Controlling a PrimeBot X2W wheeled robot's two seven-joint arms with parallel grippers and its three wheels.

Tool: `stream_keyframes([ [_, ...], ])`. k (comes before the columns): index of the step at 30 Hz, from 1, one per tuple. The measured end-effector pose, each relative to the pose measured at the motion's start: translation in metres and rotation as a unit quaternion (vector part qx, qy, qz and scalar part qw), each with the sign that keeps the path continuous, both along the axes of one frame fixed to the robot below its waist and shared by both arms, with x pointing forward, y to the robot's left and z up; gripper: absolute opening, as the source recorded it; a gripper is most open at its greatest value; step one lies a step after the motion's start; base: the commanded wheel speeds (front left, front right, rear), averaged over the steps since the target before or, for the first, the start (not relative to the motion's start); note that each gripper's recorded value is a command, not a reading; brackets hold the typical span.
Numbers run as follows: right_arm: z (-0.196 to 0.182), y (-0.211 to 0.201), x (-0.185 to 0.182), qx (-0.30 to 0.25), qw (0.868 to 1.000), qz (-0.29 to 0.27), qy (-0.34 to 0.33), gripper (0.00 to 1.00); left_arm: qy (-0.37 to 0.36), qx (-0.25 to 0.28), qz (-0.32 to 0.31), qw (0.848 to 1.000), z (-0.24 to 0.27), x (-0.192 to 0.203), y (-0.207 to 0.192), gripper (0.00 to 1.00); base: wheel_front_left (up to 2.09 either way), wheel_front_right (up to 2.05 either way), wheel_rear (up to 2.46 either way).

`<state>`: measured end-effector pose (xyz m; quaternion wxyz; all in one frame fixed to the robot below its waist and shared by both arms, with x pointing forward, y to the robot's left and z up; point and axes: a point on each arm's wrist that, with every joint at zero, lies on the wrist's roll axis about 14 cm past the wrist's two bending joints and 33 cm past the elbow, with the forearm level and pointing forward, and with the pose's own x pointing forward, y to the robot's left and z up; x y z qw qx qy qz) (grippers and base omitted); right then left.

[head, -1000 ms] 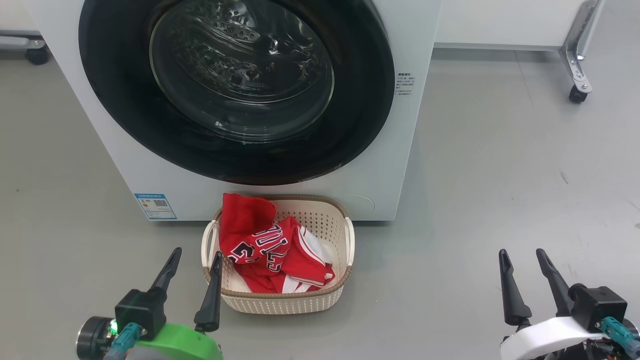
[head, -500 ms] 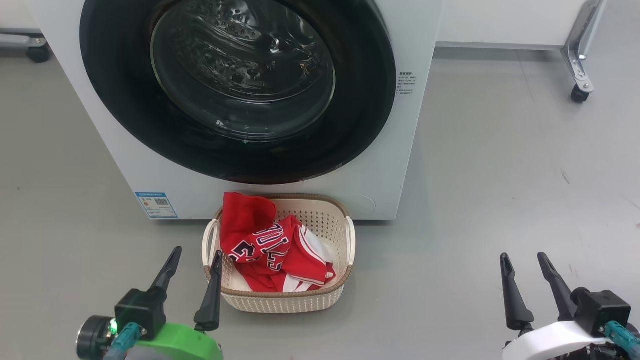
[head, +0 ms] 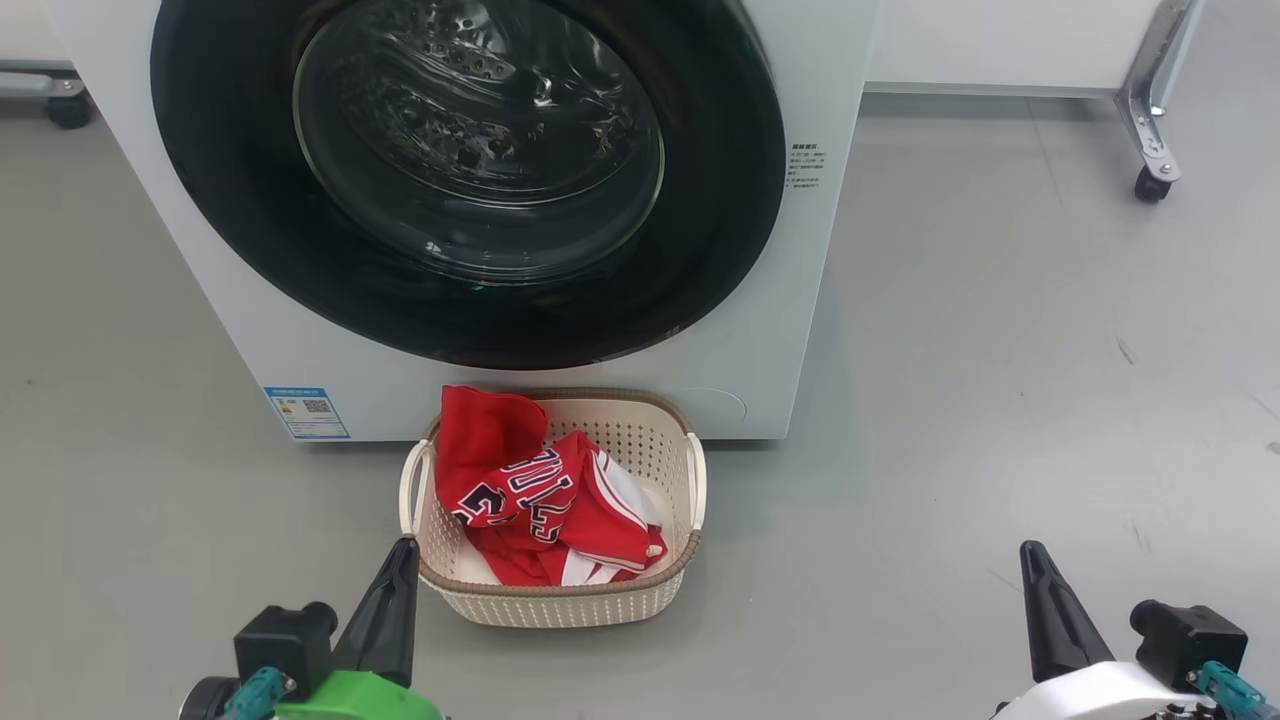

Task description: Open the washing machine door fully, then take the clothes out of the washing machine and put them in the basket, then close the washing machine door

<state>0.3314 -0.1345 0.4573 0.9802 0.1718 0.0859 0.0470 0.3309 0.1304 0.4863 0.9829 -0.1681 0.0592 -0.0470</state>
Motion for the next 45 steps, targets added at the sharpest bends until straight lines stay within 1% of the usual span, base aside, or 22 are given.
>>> stream_keyframes([
  [7,-0.002,-0.007,0.000,0.052,0.998,-0.020,0.015,0.00,0.010,-0.056,0.014,0.998,0.000,0.003,0.005,0.00,0.00,0.00,0.00],
  [22,-0.004,-0.019,0.005,0.139,0.988,-0.053,0.036,0.00,0.036,-0.143,0.033,0.988,-0.007,0.007,0.016,0.00,0.00,0.00,0.00],
  [35,-0.004,-0.029,0.012,0.216,0.972,-0.075,0.046,0.00,0.058,-0.218,0.045,0.973,-0.014,0.010,0.023,0.00,0.00,0.00,0.00],
  [45,-0.003,-0.036,0.016,0.276,0.955,-0.092,0.050,0.00,0.067,-0.280,0.055,0.956,-0.017,0.014,0.027,0.00,0.00,0.00,0.00],
])
